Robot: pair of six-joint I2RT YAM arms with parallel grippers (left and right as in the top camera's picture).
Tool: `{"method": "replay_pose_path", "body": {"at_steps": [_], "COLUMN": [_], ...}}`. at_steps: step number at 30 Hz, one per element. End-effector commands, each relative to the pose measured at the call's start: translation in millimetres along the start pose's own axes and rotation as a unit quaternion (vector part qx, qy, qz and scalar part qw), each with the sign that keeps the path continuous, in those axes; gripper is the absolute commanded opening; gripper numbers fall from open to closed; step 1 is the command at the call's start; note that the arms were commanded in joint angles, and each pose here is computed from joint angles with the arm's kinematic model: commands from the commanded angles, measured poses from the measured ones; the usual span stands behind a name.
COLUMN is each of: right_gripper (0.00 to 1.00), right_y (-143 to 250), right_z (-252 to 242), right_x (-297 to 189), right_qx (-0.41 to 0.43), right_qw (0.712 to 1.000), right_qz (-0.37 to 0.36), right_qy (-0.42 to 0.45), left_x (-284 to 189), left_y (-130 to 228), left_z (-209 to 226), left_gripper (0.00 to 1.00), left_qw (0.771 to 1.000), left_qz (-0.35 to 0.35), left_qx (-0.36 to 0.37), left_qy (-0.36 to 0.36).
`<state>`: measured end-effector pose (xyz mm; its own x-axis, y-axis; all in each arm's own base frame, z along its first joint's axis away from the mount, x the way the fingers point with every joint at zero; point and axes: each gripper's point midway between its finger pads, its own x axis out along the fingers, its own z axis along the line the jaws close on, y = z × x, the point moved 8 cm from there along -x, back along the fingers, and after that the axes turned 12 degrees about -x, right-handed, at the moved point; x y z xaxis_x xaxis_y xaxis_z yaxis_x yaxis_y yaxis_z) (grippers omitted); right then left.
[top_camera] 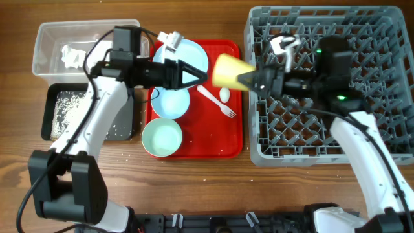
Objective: Sort waste into correct bins and load items into the dishwasher rack
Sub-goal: 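Hand the yellow cup from the left gripper to the right gripper, then place the yellow cup into the dish rack with the right gripper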
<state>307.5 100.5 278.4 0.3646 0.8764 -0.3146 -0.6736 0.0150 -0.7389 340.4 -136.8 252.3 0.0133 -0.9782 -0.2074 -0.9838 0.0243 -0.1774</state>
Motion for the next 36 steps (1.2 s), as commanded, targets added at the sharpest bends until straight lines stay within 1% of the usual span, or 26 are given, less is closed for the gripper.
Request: {"method": "replay_pose_path", "body": {"at_steps": [1, 3, 5, 8, 10, 13, 15, 16, 22, 26, 28, 31, 33, 36], "right_gripper": [0.48, 0.48, 0.48, 0.48, 0.48, 0.48, 0.48, 0.48, 0.49, 0.5, 0.54, 0.68, 0.75, 0.8], "right_y": [-1.8, 2.9, 7.2, 13.2, 19.8, 32.8, 46.9, 54.1, 76.8, 86.0, 88.9, 92.6, 93.6, 91.8], "right_z": [-8.1, -5.3, 0.6, 11.4, 18.7, 24.2, 23.3, 21.2, 0.6, -18.1, -26.6, -38.6, -42.8, -44.8], "right_x": [-35.9, -51.3, -64.7, -77.2, -80.6, -78.4, -73.3, -70.3, -48.1, -37.3, -31.2, -22.3, -19.1, -14.5], "right_qx": [0.015, 0.034, 0.059, 0.086, 0.101, 0.129, 0.147, 0.16, 0.179, 0.193, 0.196, 0.2, 0.201, 0.189], "right_qw": [0.984, 0.967, 0.948, 0.924, 0.91, 0.89, 0.87, 0.856, 0.807, 0.781, 0.775, 0.77, 0.769, 0.781], "right_qz": [-0.015, 0.006, 0.035, 0.082, 0.12, 0.169, 0.219, 0.246, 0.356, 0.396, 0.406, 0.416, 0.417, 0.414], "right_qy": [0.175, 0.253, 0.311, 0.364, 0.384, 0.403, 0.416, 0.426, 0.436, 0.443, 0.442, 0.441, 0.441, 0.427], "left_x": [-7.6, -9.0, -11.7, -16.1, -19.4, -22.6, -24.1, -24.6, -25.0, -25.0, -25.0, -25.0, -24.9, -26.4], "left_y": [-9.7, -10.1, -9.2, -6.9, -4.9, -2.4, -1.3, -1.2, -1.5, -1.5, -1.5, -1.5, -1.5, -1.9], "left_z": [15.3, 23.4, 32.2, 42.1, 47.9, 52.9, 55.1, 55.7, 56.1, 56.1, 56.1, 56.1, 56.1, 53.7], "left_gripper": [0.64, 0.64, 0.64, 0.64, 0.64, 0.64, 0.64, 0.64, 0.64, 0.64, 0.64, 0.64, 0.63, 0.62], "left_qw": [0.991, 0.984, 0.974, 0.961, 0.951, 0.942, 0.937, 0.936, 0.935, 0.935, 0.935, 0.935, 0.935, 0.934], "left_qz": [-0.061, -0.074, -0.086, -0.096, -0.101, -0.104, -0.105, -0.106, -0.107, -0.107, -0.107, -0.108, -0.107, -0.111], "left_qx": [0.004, -0.006, -0.02, -0.038, -0.048, -0.059, -0.063, -0.064, -0.063, -0.063, -0.063, -0.063, -0.063, -0.06], "left_qy": [-0.119, -0.161, -0.206, -0.257, -0.287, -0.314, -0.326, -0.33, -0.333, -0.333, -0.333, -0.333, -0.333, -0.333]}}
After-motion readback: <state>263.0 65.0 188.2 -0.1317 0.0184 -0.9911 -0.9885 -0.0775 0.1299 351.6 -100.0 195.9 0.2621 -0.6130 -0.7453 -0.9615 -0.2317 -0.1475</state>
